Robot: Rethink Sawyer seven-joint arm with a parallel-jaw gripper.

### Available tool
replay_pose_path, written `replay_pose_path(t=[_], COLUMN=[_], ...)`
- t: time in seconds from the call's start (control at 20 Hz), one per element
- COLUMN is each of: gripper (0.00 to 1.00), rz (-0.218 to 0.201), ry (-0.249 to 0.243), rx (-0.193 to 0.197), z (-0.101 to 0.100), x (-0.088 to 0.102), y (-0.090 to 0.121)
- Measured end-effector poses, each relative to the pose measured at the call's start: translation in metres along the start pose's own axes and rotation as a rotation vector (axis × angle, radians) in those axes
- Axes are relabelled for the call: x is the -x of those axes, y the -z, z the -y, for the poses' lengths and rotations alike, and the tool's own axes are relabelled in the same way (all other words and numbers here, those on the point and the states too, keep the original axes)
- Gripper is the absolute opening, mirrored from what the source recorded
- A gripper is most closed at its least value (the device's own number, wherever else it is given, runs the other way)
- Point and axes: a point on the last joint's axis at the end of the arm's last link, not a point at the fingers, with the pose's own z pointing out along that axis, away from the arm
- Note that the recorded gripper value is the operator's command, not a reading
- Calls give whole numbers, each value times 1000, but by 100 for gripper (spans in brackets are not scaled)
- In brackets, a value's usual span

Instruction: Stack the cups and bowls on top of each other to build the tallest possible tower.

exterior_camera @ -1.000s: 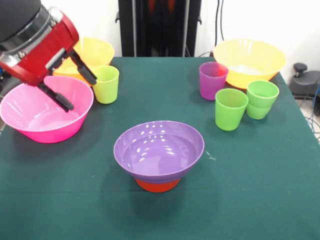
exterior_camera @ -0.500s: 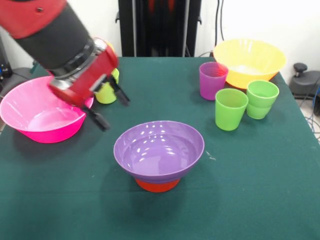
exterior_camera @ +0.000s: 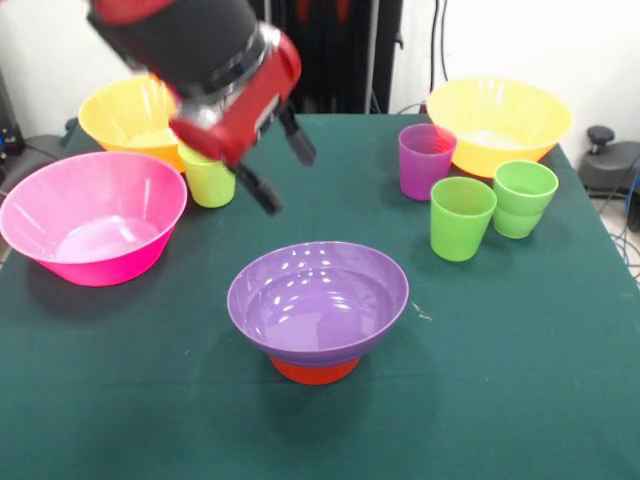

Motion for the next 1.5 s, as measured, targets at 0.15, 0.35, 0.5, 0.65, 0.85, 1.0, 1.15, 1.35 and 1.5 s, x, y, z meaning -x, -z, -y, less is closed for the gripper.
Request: replay_pose_path(t=[0.15, 0.35, 0.5, 0.65, 0.85, 1.0, 1.15, 1.35, 1.5], gripper=[100, 100, 100, 100, 100, 100, 100, 100, 100], rz=[-19, -43, -48, -54, -57, -52, -35, 1, 22], ry=[3, -4, -9, -17, -23, -30, -39, -39, -39], rx=[-4, -31, -47, -67, -70, -81, -112, -163, -191], z=[-9, -18, -22, -24, -24, -21, -15, -8, -4], x=[7, 11, 13, 13, 11, 8, 4, 4, 8], y=[25, 65, 81, 95, 98, 95, 90, 78, 71])
